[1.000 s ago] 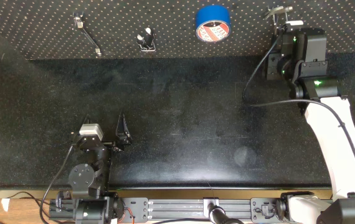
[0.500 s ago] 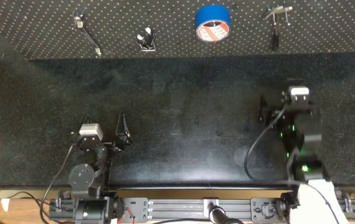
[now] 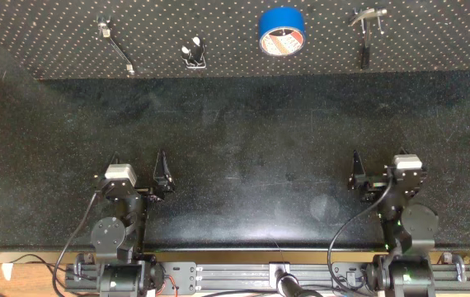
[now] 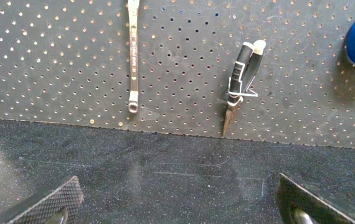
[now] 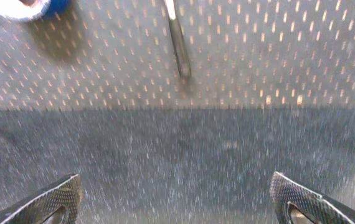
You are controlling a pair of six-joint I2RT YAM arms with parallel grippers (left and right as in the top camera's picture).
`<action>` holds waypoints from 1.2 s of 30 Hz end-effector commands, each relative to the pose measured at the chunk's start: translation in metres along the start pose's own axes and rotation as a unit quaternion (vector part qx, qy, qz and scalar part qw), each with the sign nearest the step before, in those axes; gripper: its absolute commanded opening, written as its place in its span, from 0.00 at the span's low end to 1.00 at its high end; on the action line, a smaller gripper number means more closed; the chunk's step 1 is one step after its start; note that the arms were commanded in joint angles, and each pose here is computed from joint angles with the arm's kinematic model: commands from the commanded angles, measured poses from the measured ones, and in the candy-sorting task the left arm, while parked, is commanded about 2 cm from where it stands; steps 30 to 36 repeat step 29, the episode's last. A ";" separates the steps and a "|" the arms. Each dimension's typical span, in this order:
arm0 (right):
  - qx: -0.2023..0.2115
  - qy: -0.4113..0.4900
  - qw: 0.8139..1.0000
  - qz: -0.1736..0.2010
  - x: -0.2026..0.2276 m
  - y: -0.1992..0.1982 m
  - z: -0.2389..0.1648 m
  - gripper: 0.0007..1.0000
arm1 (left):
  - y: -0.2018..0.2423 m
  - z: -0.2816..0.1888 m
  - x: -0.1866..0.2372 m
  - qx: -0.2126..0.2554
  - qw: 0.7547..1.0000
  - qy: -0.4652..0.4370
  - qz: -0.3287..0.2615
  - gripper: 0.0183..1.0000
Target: Place Tools Onto Pegboard
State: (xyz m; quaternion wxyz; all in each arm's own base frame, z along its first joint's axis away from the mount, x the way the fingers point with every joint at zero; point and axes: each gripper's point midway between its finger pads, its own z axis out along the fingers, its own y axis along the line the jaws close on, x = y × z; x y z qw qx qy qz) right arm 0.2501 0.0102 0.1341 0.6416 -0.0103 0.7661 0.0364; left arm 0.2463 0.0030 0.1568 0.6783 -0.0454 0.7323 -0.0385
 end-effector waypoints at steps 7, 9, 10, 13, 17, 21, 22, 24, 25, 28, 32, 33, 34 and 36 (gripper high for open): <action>-0.016 -0.057 0.998 -0.027 -0.024 0.006 -0.009 0.98 | 0.001 0.000 0.001 -0.004 1.000 0.001 -0.003 1.00; -0.015 -0.057 0.998 -0.027 -0.024 0.006 -0.009 0.98 | 0.001 0.000 0.001 -0.004 1.000 0.001 -0.003 1.00; -0.016 -0.057 0.998 -0.027 -0.024 0.006 -0.009 0.98 | 0.001 0.000 0.001 -0.004 1.000 0.001 -0.003 1.00; -0.016 -0.057 0.998 -0.027 -0.024 0.006 -0.009 0.98 | 0.001 0.000 0.001 -0.004 1.000 0.001 -0.003 1.00; -0.015 -0.057 0.998 -0.027 -0.024 0.006 -0.009 0.98 | 0.001 0.000 0.001 -0.004 1.000 0.001 -0.003 1.00; -0.016 -0.057 0.998 -0.027 -0.024 0.006 -0.009 0.98 | 0.001 0.000 0.001 -0.004 1.000 0.001 -0.003 1.00; -0.016 -0.057 0.998 -0.027 -0.024 0.006 -0.009 0.98 | 0.001 0.000 0.001 -0.004 1.000 0.001 -0.003 1.00; -0.015 -0.057 0.998 -0.027 -0.024 0.006 -0.009 0.98 | 0.001 0.000 0.001 -0.004 1.000 0.001 -0.003 1.00; -0.015 -0.057 0.998 -0.027 -0.024 0.006 -0.009 0.98 | 0.001 0.000 0.001 -0.004 1.000 0.001 -0.003 1.00; -0.015 -0.057 0.998 -0.027 -0.024 0.006 -0.009 0.98 | 0.001 0.000 0.001 -0.004 1.000 0.001 -0.003 1.00; -0.016 -0.057 0.998 -0.027 -0.024 0.006 -0.009 0.98 | 0.001 0.000 0.001 -0.004 1.000 0.001 -0.003 1.00; -0.016 -0.057 0.998 -0.027 -0.024 0.006 -0.009 0.98 | 0.001 0.000 0.001 -0.004 1.000 0.001 -0.003 1.00; -0.016 -0.057 0.998 -0.027 -0.024 0.006 -0.009 0.98 | 0.001 0.000 0.001 -0.004 1.000 0.001 -0.003 1.00; -0.016 -0.057 0.998 -0.027 -0.024 0.006 -0.009 0.98 | 0.001 0.000 0.001 -0.004 1.000 0.001 -0.003 1.00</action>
